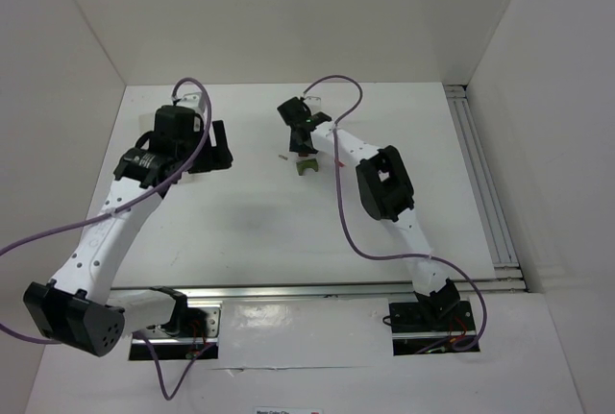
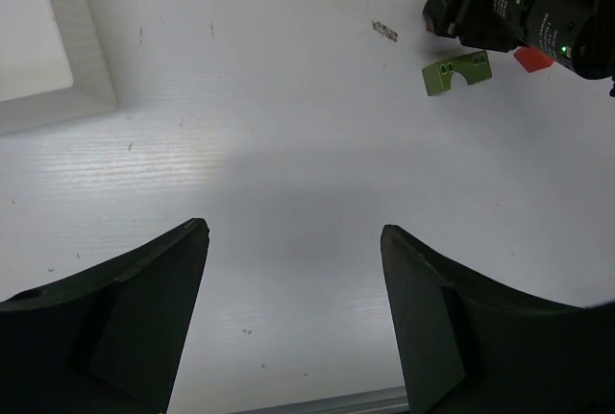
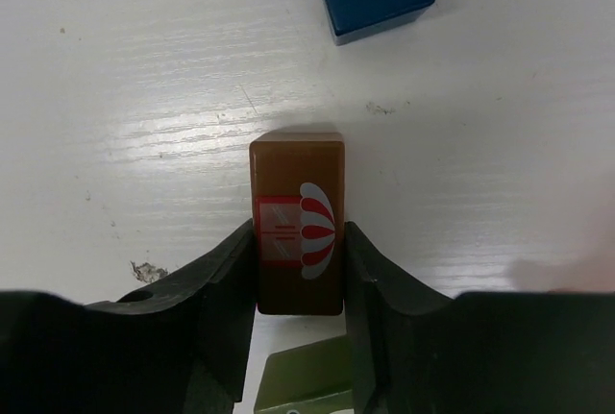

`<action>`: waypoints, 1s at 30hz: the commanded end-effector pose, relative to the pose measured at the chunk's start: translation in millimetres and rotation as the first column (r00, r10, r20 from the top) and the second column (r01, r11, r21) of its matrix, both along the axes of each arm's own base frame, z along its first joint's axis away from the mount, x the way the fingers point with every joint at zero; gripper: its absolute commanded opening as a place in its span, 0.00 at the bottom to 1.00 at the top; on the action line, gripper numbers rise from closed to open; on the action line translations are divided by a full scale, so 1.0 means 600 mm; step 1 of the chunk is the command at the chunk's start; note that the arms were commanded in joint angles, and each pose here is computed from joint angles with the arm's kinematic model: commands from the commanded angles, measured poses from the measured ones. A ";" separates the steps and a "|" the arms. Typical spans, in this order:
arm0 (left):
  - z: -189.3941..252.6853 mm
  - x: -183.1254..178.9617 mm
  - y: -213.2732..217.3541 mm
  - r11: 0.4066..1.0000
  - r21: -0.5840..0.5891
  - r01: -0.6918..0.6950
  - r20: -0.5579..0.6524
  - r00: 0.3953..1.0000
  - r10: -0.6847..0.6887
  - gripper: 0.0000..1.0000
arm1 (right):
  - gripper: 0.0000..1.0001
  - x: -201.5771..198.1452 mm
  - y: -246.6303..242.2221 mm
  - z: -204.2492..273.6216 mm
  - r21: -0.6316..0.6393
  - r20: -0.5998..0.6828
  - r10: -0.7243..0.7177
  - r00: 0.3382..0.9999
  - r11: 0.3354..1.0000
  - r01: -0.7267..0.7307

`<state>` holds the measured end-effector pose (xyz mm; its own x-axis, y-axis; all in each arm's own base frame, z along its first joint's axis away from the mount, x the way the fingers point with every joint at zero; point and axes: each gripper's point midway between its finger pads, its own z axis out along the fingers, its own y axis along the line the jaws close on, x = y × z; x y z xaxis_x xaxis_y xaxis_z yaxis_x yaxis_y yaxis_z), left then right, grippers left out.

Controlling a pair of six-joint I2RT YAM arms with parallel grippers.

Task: Build the wood block tower

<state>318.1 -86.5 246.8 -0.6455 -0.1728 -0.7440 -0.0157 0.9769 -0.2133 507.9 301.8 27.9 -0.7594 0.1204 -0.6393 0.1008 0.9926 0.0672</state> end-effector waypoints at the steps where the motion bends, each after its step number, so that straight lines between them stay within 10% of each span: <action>1: 0.011 0.025 -0.010 0.999 -0.036 0.024 0.021 1.000 -0.023 0.85 | 0.24 0.001 0.012 0.074 0.011 0.069 0.083 0.994 0.996 -0.084; 12: 0.032 0.082 -0.111 0.895 -0.365 0.258 -0.060 0.953 -0.298 0.86 | 0.25 -0.177 0.022 0.331 0.081 0.437 0.556 0.707 0.759 -0.646; 23: 0.043 0.045 -0.256 0.535 -0.709 0.459 0.016 0.769 -0.639 0.84 | 0.25 -0.339 -0.021 0.309 0.097 0.366 0.658 0.658 0.676 -0.730; 30: 0.017 0.031 -0.297 0.476 -0.756 0.449 -0.007 0.721 -0.693 0.85 | 0.25 -0.364 -0.019 0.316 0.082 0.356 0.679 0.642 0.662 -0.745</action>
